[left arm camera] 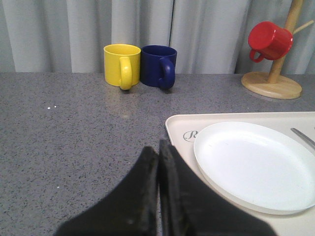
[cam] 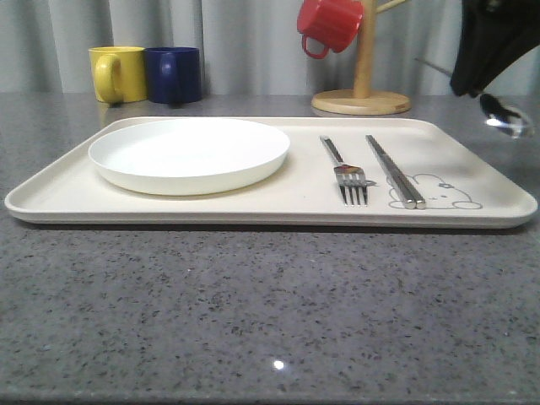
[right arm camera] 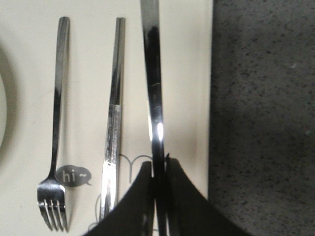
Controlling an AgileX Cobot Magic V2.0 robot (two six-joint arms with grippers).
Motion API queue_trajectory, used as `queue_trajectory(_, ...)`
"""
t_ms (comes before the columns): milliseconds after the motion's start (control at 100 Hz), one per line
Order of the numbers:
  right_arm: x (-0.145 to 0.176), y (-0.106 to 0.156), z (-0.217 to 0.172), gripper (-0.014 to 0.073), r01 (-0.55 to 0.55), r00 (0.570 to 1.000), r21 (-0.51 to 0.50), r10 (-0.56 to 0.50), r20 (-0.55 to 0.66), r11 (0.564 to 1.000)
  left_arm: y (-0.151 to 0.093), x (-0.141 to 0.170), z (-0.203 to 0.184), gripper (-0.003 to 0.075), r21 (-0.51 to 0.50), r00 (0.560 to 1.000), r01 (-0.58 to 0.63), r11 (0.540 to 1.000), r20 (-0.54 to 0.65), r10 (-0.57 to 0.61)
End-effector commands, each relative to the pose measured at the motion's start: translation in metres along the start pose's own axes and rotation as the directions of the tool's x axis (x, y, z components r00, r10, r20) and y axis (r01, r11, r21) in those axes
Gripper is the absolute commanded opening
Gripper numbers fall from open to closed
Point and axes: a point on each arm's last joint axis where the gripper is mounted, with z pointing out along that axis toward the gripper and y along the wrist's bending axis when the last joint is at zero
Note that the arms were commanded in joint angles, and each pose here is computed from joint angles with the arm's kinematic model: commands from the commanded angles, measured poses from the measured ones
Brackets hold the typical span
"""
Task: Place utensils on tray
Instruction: 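Lower the spoon onto the tray beside the chopsticks and open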
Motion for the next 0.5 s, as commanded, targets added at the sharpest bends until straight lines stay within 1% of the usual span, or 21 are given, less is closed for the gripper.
queue_trajectory(0,-0.009,0.011,-0.007,-0.0024,0.005,0.995,0.001,-0.005,0.097,1.0,0.002,-0.014,0.0,-0.0018,-0.023,0.996,0.006,1.0,0.086,-0.004)
queue_trajectory(80,-0.008,0.015,0.005,-0.0024,0.005,0.997,0.02,-0.007,0.077,1.0,0.002,-0.014,0.0,-0.0018,-0.023,0.996,0.006,1.0,0.086,-0.004)
queue_trajectory(280,-0.01,0.016,0.028,-0.0024,0.005,0.999,0.03,-0.006,0.043,1.0,0.002,-0.014,0.0,-0.0018,-0.023,0.996,0.006,1.0,0.086,-0.004)
queue_trajectory(490,-0.009,0.017,0.042,-0.002,-0.007,1.0,0.036,0.007,0.014,0.999,0.002,-0.014,0.0,-0.0018,-0.023,0.996,0.006,1.0,0.086,-0.004)
